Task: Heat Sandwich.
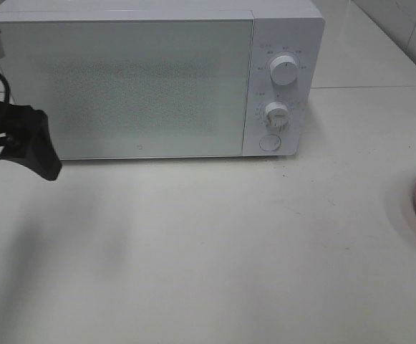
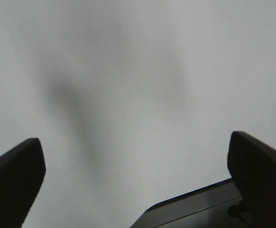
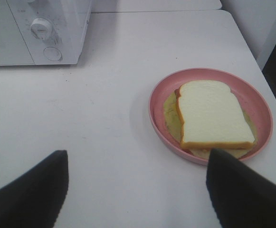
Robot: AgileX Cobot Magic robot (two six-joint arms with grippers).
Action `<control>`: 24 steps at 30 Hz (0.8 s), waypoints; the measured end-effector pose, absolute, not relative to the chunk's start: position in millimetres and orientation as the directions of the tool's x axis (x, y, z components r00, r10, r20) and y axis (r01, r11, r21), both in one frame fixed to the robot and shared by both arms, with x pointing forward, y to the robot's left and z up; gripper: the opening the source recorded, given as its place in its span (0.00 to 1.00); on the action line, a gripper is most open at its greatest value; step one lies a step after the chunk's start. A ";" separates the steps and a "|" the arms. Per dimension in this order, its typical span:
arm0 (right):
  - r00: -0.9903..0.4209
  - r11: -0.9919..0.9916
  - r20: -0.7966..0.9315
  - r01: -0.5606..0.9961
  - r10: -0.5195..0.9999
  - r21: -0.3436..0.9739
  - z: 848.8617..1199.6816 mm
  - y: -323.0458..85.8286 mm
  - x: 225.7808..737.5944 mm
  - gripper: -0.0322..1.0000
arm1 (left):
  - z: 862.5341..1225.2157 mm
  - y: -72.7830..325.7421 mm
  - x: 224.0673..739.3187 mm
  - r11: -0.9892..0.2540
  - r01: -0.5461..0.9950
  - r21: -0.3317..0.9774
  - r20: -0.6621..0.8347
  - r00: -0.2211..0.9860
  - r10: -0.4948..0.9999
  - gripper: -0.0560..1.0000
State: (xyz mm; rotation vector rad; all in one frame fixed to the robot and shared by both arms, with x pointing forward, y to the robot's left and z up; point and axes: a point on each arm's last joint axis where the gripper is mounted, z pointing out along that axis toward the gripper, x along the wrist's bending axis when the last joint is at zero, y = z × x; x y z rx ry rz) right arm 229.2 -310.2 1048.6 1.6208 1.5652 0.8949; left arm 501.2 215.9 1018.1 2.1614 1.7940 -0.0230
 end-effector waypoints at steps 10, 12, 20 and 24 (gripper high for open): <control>0.030 -0.023 0.008 0.514 1.000 0.857 1048.6 -310.2 229.2 0.77 | 1016.6 271.9 478.8 0.001 0.975 0.224 -0.173 0.038 0.984 0.99; 0.030 -0.023 0.008 0.514 1.000 0.857 1048.6 -310.2 229.2 0.77 | 1015.8 277.2 475.6 0.021 0.975 0.222 -0.171 0.018 0.985 0.99; 0.030 -0.023 0.008 0.514 1.000 0.857 1048.6 -310.2 229.2 0.77 | 1026.8 302.3 437.6 0.060 0.966 0.252 -0.103 -0.035 0.994 0.99; 0.030 -0.023 0.008 0.514 1.000 0.857 1048.6 -310.2 229.2 0.77 | 1037.8 301.6 417.9 0.054 0.951 0.303 -0.097 -0.025 0.995 0.99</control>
